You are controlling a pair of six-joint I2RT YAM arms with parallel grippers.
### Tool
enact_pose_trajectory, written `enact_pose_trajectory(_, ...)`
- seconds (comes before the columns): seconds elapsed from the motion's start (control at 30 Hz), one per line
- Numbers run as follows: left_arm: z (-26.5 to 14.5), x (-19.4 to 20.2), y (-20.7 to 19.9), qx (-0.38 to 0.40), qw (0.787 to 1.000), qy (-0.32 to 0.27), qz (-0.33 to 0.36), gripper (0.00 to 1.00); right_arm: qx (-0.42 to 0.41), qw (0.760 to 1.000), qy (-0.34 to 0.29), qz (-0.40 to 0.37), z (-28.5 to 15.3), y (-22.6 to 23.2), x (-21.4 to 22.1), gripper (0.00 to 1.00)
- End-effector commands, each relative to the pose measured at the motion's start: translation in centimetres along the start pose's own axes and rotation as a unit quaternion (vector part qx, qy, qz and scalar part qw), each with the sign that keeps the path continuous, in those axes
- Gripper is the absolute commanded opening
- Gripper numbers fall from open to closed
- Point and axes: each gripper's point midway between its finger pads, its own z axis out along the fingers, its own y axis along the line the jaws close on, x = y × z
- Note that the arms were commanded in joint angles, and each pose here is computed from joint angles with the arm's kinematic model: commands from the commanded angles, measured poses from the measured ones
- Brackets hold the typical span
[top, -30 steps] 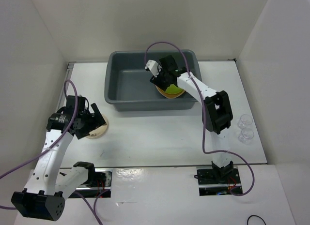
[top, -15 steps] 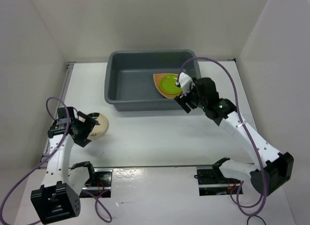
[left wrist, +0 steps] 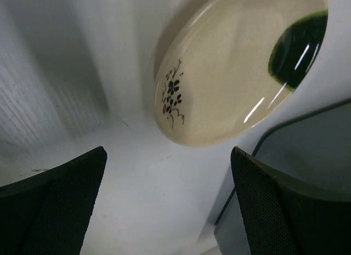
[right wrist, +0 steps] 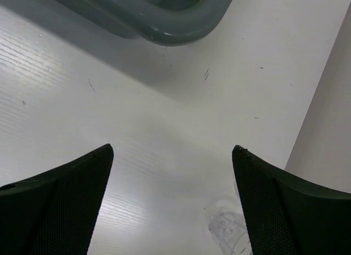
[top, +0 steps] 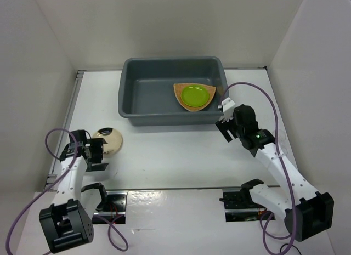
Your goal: Place the mixed dishes into the plastic bin
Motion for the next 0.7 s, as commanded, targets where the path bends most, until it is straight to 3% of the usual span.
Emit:
enact_pose_trajectory(0.0,1.5,-1.3,-0.8,0.0,0.999,-0.027,-0.043,1.0,0.014,1.0,-0.017,0.02,-0.9,-0.6,-0.3,0.93)
enact_pose_trajectory(0.17,4.1,-0.6,-1.1,-0.018,0.999,0.002,-0.04,0.98,-0.011,1.0,-0.006,0.026,-1.6,0.6,1.1,0.95)
enact_pose_trajectory(0.4,5.7,-1.1,-1.9,-0.01,0.999,0.003,-0.049,0.79,0.008,0.999,-0.01,0.033,-1.6,0.2,1.5,0.97)
enact_pose_trajectory(0.6,6.6,-0.7,-1.1,-0.011,0.999,0.012,-0.043,0.31,0.014,0.999,-0.013,0.034,-1.7,0.1,1.6,0.98)
enact_pose_trajectory(0.67,6.7,-0.8,-1.2,-0.013,0.999,0.013,-0.029,0.23,0.014,0.999,-0.013,0.034,-1.7,0.1,1.6,0.98)
